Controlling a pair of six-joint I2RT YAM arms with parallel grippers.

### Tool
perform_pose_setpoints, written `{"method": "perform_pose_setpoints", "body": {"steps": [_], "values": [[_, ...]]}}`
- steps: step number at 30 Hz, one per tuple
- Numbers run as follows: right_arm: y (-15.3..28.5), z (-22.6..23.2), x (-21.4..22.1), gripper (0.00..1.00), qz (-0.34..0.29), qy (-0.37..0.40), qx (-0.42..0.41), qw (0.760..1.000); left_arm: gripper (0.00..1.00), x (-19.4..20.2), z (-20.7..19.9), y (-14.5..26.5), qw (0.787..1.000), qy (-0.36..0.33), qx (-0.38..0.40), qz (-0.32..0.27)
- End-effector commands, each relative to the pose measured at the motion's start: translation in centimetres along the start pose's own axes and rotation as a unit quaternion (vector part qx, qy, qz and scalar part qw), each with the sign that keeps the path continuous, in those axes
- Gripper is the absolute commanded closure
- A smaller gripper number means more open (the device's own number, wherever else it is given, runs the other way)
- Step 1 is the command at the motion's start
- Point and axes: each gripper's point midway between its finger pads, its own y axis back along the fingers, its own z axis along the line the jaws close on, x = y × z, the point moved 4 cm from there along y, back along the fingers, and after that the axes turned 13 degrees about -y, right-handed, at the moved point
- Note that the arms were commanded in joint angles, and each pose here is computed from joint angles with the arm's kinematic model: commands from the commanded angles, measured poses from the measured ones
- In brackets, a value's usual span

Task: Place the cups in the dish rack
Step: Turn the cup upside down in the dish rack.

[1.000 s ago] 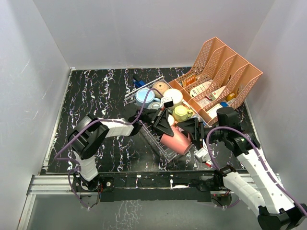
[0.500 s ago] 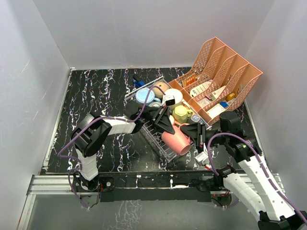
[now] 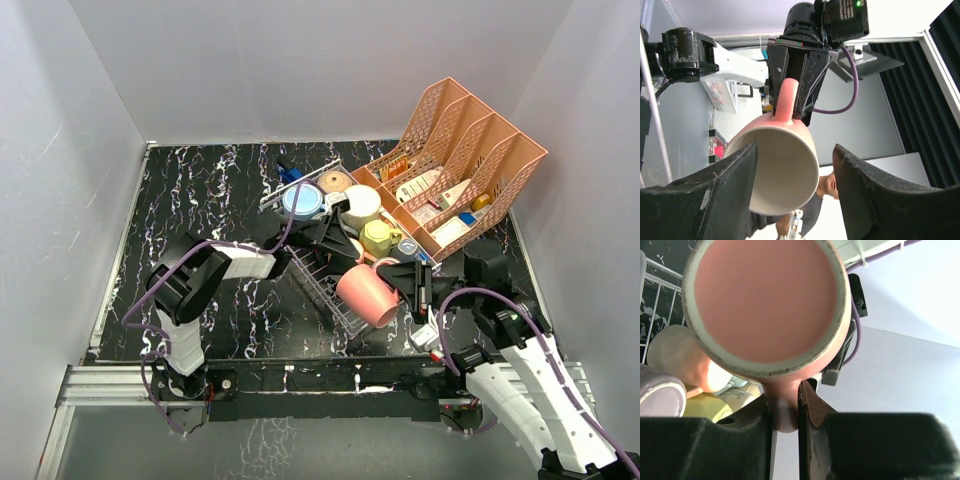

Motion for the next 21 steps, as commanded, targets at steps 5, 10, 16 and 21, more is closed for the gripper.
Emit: {"method": "perform_pose_setpoints", "body": {"steps": [5,10,16,21], "values": [[1.1,-3.5,-1.5,0.92,-0.018,-0.046,0.056,0.997,0.38,-0.8,-5.1,5.8,0.969,-0.194,0.027,-0.152],[1.1,-4.3,-0.8,0.92,-0.016,-0.189,0.054,0.980,0.37,-0.3,-5.4,8.6,0.936,-0.272,-0.035,-0.221],[0.5,-4.6,0.6,0.92,-0.008,-0.351,0.008,0.936,0.34,1.6,-3.1,11.9,0.850,-0.376,-0.224,-0.294],[-0.3,-4.8,2.0,0.92,0.006,-0.475,-0.041,0.879,0.09,4.0,-3.3,16.2,0.724,-0.441,-0.374,-0.376]]}}
